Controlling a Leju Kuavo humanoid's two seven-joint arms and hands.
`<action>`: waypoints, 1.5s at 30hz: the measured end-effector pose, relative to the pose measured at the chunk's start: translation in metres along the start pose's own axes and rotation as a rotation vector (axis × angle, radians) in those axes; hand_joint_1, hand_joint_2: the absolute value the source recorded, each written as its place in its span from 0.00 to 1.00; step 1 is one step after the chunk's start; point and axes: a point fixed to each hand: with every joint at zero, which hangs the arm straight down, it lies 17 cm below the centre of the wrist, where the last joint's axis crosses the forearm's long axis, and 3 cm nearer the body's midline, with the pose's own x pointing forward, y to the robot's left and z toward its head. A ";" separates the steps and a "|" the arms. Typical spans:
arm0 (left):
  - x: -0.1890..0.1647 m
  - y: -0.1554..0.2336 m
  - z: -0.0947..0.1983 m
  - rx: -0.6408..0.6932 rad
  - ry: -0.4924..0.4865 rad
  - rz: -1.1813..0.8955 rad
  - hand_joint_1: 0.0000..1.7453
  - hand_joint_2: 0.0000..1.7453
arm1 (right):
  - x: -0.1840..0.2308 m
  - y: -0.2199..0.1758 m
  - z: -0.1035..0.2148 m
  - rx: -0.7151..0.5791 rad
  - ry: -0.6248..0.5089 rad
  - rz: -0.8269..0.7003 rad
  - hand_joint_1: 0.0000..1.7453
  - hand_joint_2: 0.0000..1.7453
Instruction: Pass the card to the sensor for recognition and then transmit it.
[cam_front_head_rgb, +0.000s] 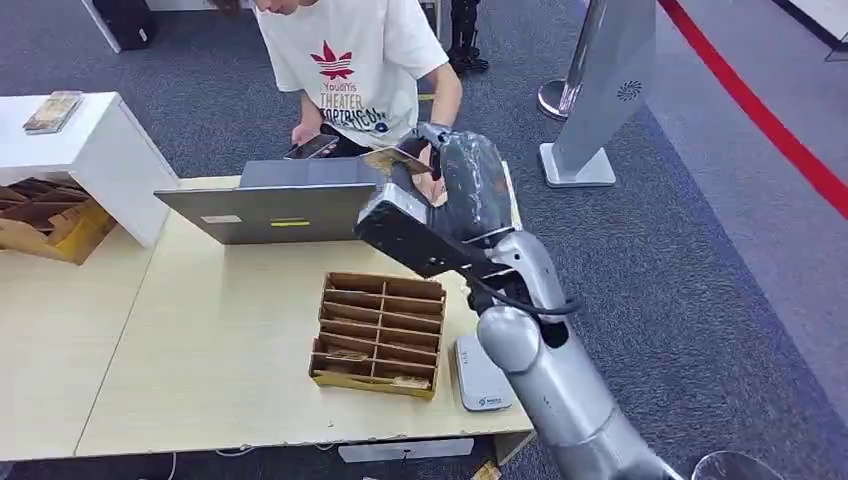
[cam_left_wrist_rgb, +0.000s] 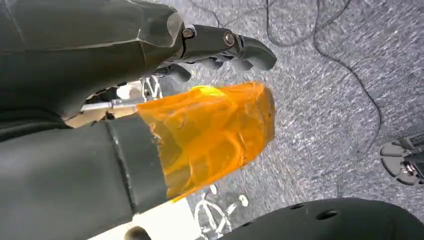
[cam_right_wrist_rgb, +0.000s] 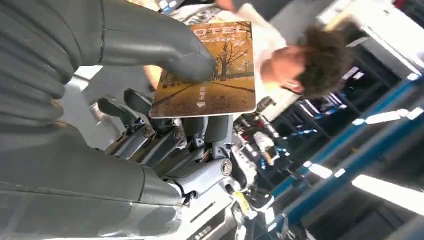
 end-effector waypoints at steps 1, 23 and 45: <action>0.001 0.000 0.000 0.000 -0.002 -0.002 0.00 0.00 | 0.000 0.003 -0.004 0.007 0.000 0.008 1.00 1.00; 0.038 -0.036 0.015 -0.014 -0.065 -0.075 0.00 0.00 | -0.076 0.078 -0.045 0.239 0.178 0.489 1.00 1.00; 0.033 -0.040 0.015 -0.030 -0.056 -0.018 0.00 0.00 | -0.086 0.134 -0.016 0.432 0.177 0.388 0.00 0.00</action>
